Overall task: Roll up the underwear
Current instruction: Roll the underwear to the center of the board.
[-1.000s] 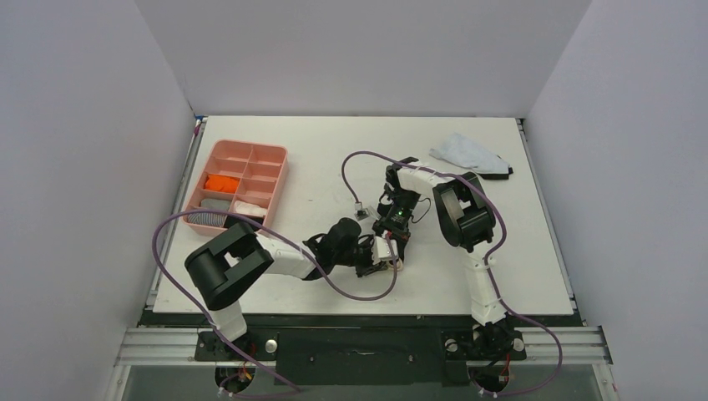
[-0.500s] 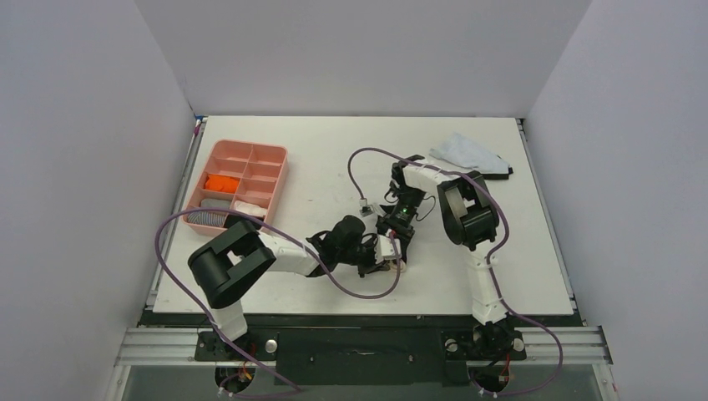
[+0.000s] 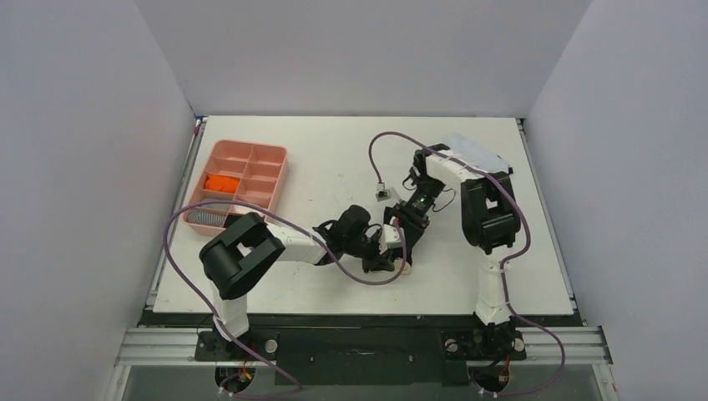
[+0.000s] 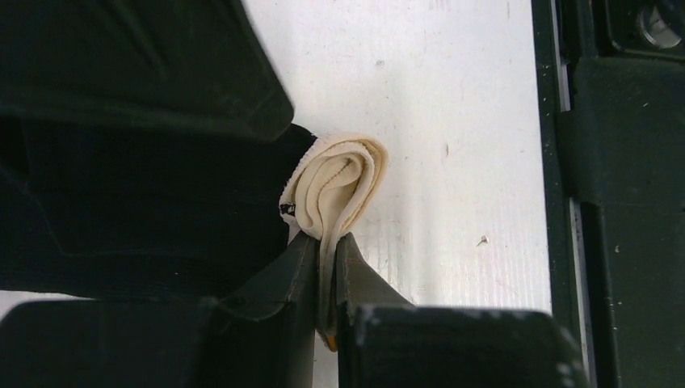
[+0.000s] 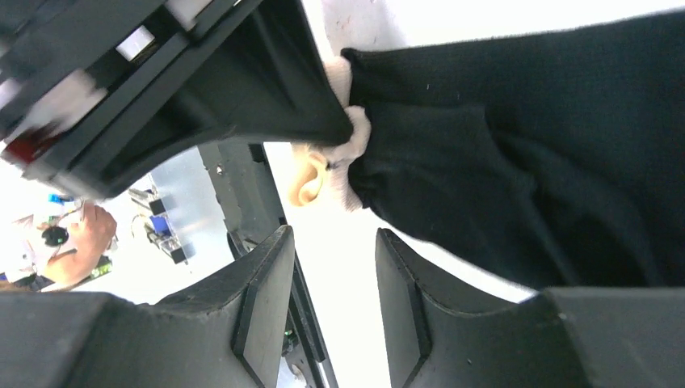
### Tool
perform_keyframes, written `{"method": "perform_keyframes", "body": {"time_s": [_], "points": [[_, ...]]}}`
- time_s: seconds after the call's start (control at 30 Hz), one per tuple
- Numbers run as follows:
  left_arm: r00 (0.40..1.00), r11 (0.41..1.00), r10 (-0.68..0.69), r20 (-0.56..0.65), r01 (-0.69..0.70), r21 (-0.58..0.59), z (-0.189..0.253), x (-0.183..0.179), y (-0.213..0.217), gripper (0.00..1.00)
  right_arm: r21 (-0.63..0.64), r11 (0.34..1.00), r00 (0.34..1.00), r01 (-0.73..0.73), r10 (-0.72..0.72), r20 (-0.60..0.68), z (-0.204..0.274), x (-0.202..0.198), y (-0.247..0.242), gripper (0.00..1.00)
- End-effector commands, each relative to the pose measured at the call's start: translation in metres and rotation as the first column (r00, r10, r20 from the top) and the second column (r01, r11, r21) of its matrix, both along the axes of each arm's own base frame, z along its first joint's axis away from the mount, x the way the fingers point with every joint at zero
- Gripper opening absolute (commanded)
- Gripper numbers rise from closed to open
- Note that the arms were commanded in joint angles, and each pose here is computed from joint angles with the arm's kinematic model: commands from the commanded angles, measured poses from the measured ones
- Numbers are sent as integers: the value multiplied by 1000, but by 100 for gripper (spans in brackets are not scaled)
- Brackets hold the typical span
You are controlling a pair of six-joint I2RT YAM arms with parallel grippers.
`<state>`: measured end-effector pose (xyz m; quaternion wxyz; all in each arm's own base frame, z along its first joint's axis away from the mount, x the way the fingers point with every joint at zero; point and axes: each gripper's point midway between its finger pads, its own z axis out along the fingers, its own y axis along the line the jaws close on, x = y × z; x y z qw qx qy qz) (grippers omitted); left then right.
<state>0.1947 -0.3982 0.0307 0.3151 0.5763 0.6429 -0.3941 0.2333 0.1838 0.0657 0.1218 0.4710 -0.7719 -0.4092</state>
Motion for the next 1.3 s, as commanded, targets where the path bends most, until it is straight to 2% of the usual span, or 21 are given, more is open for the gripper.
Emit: {"method": "perform_keyframes", "body": {"time_s": [0.0,0.2,0.4,0.57,0.6,0.63,0.67,0.7,0.73,0.77,0.83,0.93,0.97,1.1,1.27], "points": [[978,996,19,-208,0,90,-24,-10,12,0,63,996,995,67,-71,66,35,4,-14,38],[929,996,55,-366,-23,90,-24,2,6,0,49,973,963,224,-228,143,41,18,-38,36],[834,991,114,-539,-58,119,-26,13,2,0,20,938,892,347,-336,302,42,29,-53,38],[756,983,161,-634,-65,172,-29,22,1,0,39,895,773,443,-404,489,47,38,-63,45],[742,981,170,-648,-67,181,-30,25,-1,0,22,892,765,452,-400,504,42,34,-67,46],[723,979,175,-668,-59,193,-31,22,1,0,50,890,728,453,-402,555,49,38,-65,47],[706,978,184,-684,-63,199,-31,26,-2,0,29,888,721,459,-392,571,43,33,-69,48],[677,976,191,-710,-53,211,-34,23,0,0,59,890,680,451,-386,623,52,36,-66,49],[657,975,202,-726,-62,214,-32,27,-2,0,30,888,670,459,-368,645,45,31,-71,49],[629,973,207,-750,-55,222,-34,25,-1,0,58,897,629,438,-352,693,54,32,-63,51],[577,970,227,-785,-62,235,-34,29,-3,0,32,903,573,428,-298,763,53,29,-61,52],[523,962,260,-811,-74,261,-38,34,-2,0,24,925,520,378,-234,822,50,18,-45,54],[505,959,275,-818,-79,273,-40,37,-3,0,14,925,483,380,-212,849,50,22,-45,54],[424,949,311,-851,-83,305,-44,44,-6,0,-64,948,427,312,-80,901,40,14,-32,56],[346,937,344,-873,-71,341,-51,46,-10,0,-187,962,400,198,95,912,21,3,-13,57]]}}
